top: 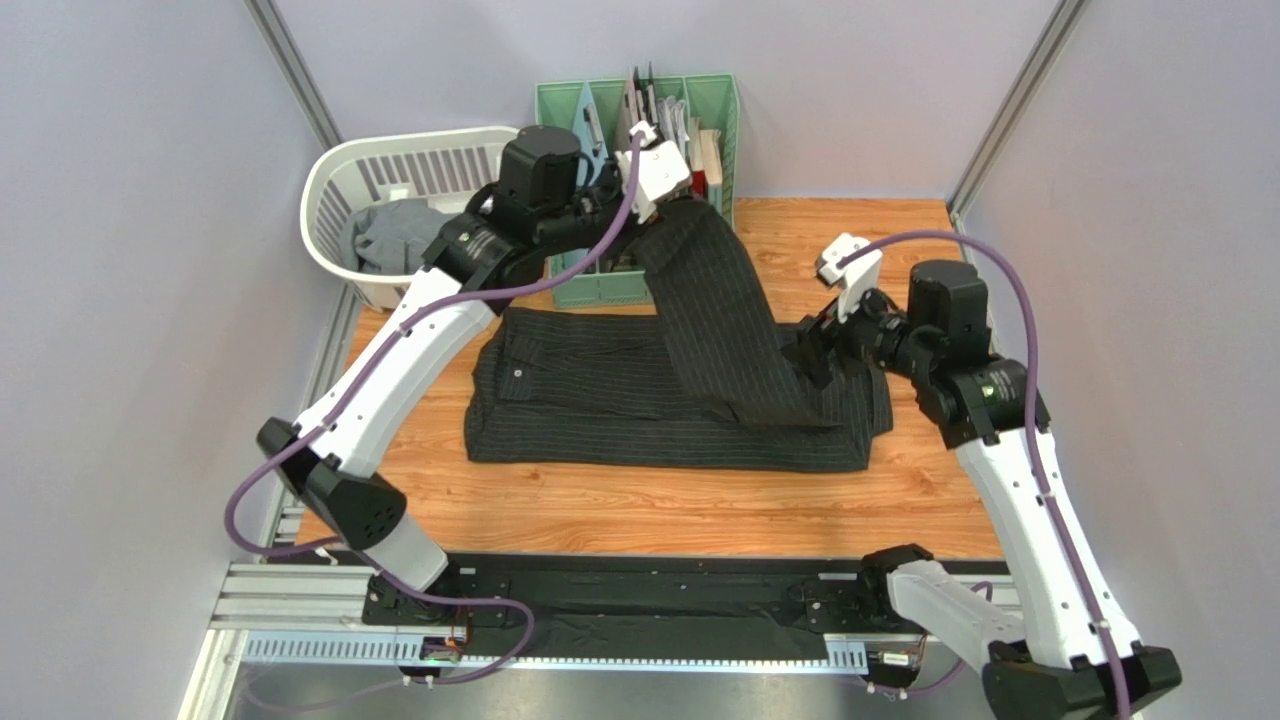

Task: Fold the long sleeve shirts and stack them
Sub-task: Fold the shirt

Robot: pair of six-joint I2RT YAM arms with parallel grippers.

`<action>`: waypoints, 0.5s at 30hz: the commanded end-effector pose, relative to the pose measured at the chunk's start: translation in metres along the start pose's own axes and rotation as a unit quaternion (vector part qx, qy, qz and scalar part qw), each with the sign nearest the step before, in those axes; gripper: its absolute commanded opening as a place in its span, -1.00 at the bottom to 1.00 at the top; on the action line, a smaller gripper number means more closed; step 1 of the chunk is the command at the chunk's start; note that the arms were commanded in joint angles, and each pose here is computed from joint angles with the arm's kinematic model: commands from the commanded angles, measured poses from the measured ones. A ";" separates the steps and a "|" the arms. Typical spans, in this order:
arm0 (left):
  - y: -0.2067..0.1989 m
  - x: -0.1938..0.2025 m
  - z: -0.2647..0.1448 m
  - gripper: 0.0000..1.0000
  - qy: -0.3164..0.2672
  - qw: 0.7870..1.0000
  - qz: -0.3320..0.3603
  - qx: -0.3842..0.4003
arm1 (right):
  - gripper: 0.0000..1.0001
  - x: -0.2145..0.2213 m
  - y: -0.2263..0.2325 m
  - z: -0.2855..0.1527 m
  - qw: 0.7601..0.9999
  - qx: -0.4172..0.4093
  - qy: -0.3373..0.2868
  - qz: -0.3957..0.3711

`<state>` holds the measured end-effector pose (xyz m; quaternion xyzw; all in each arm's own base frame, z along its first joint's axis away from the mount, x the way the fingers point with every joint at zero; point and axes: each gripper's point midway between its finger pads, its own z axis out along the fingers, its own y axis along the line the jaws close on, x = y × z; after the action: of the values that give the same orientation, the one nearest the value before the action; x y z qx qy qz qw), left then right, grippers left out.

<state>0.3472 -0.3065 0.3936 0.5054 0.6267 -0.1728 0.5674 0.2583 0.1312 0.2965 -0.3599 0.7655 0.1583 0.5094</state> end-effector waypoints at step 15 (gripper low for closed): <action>0.048 -0.025 0.062 -1.00 -0.121 0.984 0.128 -0.033 | -0.29 0.102 -0.005 0.027 0.976 -0.064 0.100 0.182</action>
<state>0.4448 -0.3453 0.3680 0.5127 0.5730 -0.1136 0.6292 0.2601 0.0980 0.2131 -0.2603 0.8537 0.2336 0.3857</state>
